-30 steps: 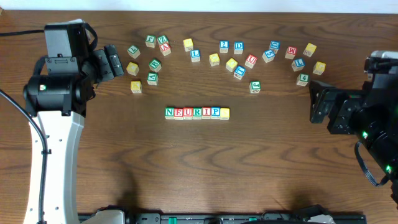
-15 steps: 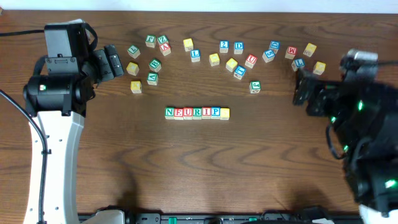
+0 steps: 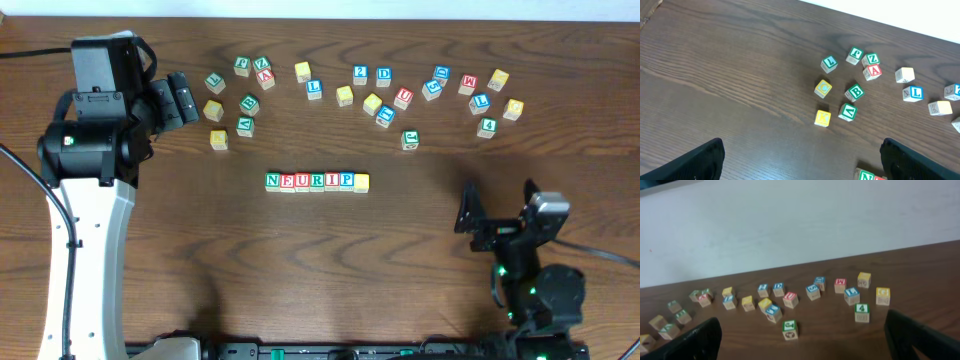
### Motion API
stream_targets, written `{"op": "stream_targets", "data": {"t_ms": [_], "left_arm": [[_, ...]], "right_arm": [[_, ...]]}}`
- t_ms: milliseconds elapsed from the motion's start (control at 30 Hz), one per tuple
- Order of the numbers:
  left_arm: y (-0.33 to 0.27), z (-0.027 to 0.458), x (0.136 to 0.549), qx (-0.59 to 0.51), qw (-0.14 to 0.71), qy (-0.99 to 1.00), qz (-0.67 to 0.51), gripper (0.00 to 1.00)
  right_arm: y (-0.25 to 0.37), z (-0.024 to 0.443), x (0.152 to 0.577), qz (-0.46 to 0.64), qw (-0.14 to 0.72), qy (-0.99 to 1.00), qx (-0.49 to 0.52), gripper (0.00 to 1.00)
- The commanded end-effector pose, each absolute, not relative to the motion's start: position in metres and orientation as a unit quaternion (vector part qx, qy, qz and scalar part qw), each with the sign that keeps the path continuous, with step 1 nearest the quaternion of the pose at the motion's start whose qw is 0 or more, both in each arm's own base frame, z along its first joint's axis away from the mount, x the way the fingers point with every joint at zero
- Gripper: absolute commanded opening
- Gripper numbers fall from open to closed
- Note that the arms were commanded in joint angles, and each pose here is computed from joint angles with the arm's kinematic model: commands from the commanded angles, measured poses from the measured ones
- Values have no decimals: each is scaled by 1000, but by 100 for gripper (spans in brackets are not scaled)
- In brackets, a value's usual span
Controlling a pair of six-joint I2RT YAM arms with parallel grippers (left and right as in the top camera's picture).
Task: Spell out NEURIPS
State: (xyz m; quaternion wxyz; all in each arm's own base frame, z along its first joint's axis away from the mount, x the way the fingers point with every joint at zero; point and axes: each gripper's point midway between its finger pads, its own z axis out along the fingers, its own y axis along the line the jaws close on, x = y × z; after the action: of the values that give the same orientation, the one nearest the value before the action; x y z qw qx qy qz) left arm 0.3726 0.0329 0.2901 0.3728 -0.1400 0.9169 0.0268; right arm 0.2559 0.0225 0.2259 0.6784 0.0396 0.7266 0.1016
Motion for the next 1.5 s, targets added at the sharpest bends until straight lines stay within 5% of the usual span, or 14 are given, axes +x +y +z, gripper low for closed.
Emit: {"op": "stream_targets", "data": {"t_ms": [0,467,1467], "left_arm": [[35,295,374,-138,377,915,31,98],[35,295,374,-138,377,915,31,98],[35,294,374,-137,376,916,31,98]], "right_arm": [[23,208,250,102,687,719,34,99],[22,156,245,100,672,733,35,99],[22,157,245,99,673,732,36,99]]}}
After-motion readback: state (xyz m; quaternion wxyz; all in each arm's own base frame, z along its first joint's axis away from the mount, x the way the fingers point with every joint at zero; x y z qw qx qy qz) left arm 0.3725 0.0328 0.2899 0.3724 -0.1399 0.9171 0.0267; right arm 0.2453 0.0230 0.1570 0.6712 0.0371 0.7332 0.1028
